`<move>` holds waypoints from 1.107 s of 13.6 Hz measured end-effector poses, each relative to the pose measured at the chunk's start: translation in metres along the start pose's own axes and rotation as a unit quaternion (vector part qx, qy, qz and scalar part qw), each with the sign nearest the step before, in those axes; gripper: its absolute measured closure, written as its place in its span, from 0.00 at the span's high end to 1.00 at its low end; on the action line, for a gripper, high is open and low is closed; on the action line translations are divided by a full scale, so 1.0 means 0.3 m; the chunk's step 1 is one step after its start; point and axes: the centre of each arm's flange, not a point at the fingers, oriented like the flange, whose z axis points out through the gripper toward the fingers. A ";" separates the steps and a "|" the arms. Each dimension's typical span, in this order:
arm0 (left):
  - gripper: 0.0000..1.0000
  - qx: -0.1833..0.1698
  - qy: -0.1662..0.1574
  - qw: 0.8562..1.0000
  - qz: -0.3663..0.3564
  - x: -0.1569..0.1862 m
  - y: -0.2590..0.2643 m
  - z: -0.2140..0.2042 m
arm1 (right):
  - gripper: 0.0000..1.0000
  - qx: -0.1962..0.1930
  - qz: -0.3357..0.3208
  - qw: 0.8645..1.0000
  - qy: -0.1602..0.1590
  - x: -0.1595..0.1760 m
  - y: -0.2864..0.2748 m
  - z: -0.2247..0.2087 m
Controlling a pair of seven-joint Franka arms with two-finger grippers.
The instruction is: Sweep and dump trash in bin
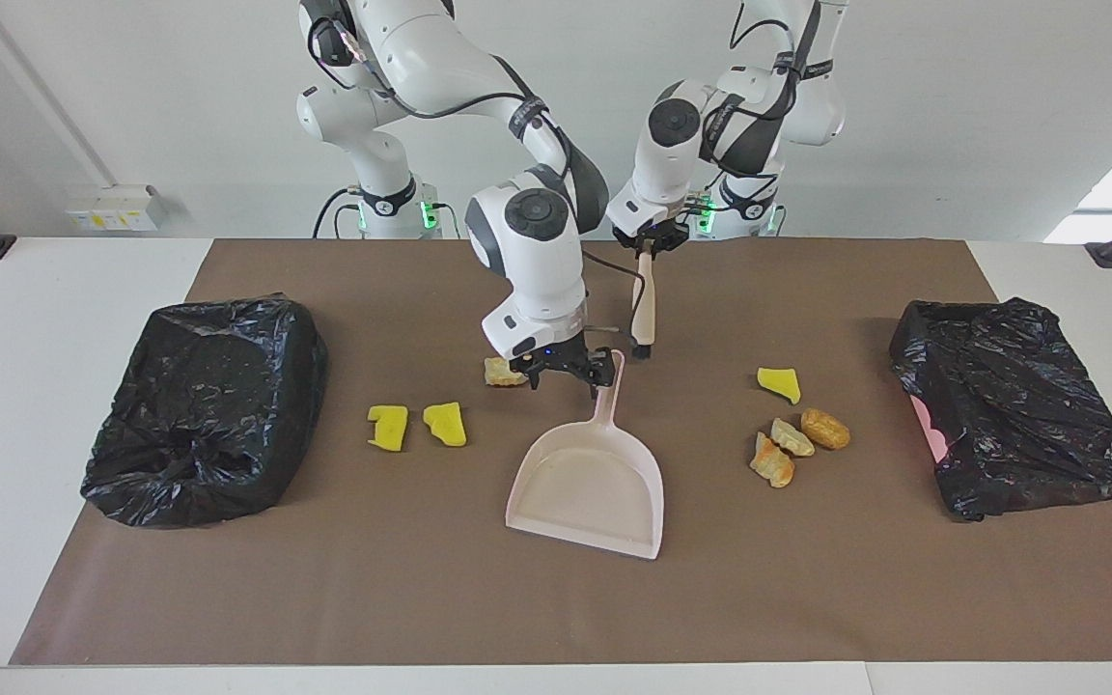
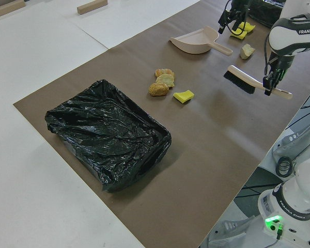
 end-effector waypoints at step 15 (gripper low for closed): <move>0.26 -0.006 0.047 0.989 -0.138 0.517 -1.086 -0.331 | 0.74 -0.033 -0.042 0.998 0.026 -0.161 -0.138 0.109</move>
